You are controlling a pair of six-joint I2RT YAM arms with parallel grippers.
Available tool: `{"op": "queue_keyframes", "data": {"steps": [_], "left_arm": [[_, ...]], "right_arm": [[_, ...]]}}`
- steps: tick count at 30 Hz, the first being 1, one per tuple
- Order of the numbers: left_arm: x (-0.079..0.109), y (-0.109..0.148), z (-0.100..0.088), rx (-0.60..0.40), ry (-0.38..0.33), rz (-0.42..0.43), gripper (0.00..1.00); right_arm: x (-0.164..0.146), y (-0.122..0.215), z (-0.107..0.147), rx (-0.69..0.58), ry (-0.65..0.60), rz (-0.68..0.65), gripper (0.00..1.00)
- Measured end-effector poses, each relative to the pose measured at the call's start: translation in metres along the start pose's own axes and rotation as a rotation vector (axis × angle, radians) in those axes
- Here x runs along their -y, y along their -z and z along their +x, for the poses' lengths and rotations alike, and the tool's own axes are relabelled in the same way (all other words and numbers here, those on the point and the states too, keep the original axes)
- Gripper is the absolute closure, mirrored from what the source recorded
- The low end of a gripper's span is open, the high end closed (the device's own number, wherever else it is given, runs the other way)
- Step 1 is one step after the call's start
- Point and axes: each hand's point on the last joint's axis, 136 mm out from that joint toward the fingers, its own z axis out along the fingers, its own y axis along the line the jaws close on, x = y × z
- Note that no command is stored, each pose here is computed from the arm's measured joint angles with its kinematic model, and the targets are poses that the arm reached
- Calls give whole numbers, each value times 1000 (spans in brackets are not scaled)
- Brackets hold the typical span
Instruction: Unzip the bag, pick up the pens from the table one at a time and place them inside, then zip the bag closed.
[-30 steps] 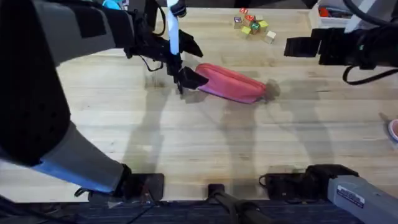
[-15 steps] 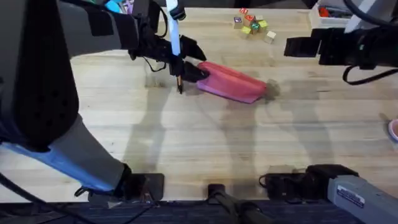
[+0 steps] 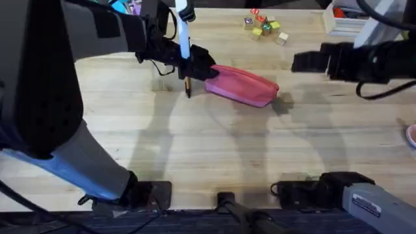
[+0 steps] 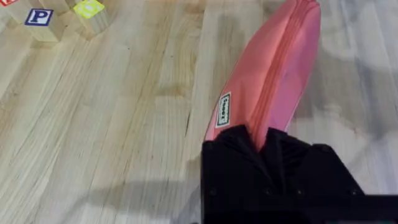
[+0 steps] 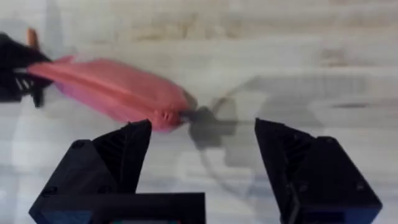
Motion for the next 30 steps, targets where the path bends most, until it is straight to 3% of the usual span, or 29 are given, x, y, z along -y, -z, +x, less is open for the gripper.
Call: {"op": "queue_keyframes", "data": {"steps": [5,12,23,30], "left_arm": [[0,0,0,0,0,0,958],[0,0,0,0,0,0,958],[0,0,0,0,0,0,958],[0,0,0,0,0,0,958]], "right_arm": [[-2,2,31,-125,-29,-15,5],[-4,3,37,-153,-68,-21,5],[-10,4,42,-186,-451,-25,5],[-22,5,42,-206,-548,-86,6]]}}
